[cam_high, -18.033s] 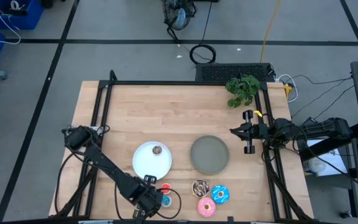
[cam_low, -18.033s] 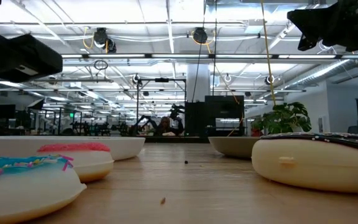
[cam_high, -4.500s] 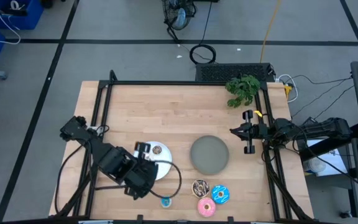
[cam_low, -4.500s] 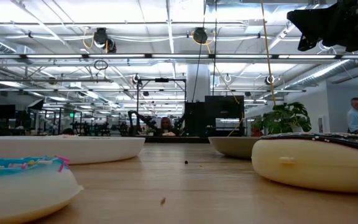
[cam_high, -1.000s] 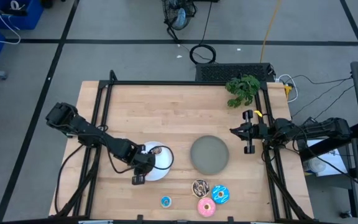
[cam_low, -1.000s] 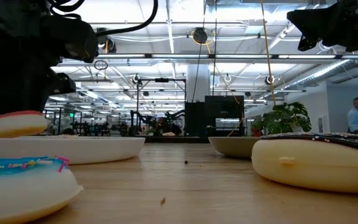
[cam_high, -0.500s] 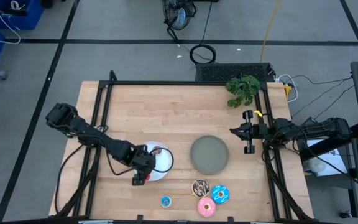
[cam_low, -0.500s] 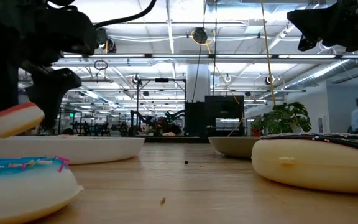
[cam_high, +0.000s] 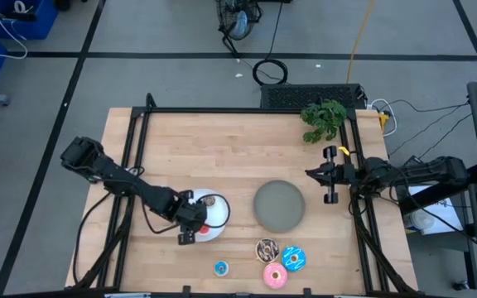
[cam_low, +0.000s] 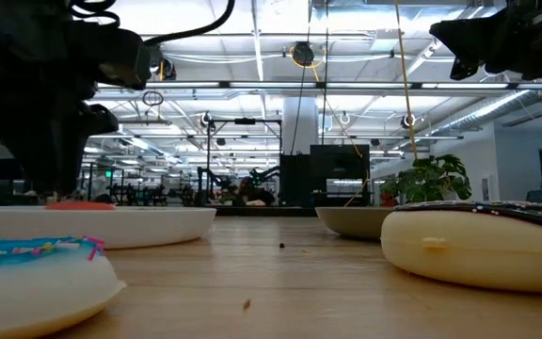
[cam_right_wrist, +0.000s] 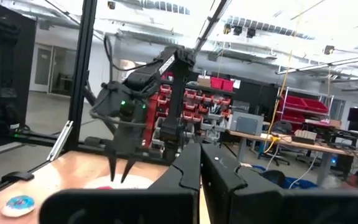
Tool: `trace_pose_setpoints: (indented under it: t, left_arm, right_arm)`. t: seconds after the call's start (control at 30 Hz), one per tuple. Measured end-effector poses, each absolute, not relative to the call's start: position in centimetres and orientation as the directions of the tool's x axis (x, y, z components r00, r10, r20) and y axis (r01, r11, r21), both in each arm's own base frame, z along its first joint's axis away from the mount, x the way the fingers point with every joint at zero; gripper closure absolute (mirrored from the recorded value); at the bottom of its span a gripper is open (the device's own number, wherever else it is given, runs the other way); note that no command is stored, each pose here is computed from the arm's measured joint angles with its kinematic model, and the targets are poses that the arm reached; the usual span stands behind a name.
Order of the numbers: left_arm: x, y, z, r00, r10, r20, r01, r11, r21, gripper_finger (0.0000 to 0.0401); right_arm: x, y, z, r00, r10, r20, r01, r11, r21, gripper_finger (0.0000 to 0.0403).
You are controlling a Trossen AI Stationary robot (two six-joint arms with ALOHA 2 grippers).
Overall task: Pick & Place donuts
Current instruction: Put the mini blue donut on the white plate
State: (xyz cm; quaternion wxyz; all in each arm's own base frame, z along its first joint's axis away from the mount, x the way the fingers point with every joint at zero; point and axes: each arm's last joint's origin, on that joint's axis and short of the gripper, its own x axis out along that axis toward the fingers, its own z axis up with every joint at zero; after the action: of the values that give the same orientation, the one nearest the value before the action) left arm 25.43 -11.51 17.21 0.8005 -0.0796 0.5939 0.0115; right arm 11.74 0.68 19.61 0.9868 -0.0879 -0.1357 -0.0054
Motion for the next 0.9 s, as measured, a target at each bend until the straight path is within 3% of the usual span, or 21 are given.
trace_pose_setpoints:
  t: [0.47,0.63,0.77,0.9]
  left_arm:
    - [25.7,-11.4,17.5,0.3,-0.087,-0.95,-0.117,0.985,-0.127,0.0219]
    - [26.9,-12.3,20.1,0.367,-0.082,-0.927,-0.061,0.992,-0.112,0.0241]
    - [28.5,-12.2,23.6,0.447,-0.063,-0.892,-0.097,0.988,-0.119,0.0276]
    - [29.3,-12.8,27.1,0.508,-0.08,-0.857,-0.031,0.993,-0.112,0.0318]
  right_arm:
    - [13.1,0.8,19.1,0.973,0.014,0.232,0.027,0.984,-0.175,0.0403]
    - [13.1,0.8,19.3,0.968,0.014,0.252,0.031,0.984,-0.174,0.0403]
    - [13.1,0.8,19.3,0.968,0.014,0.251,0.031,0.984,-0.174,0.0403]
    - [13.1,0.8,19.3,0.968,0.014,0.251,0.031,0.984,-0.174,0.0403]
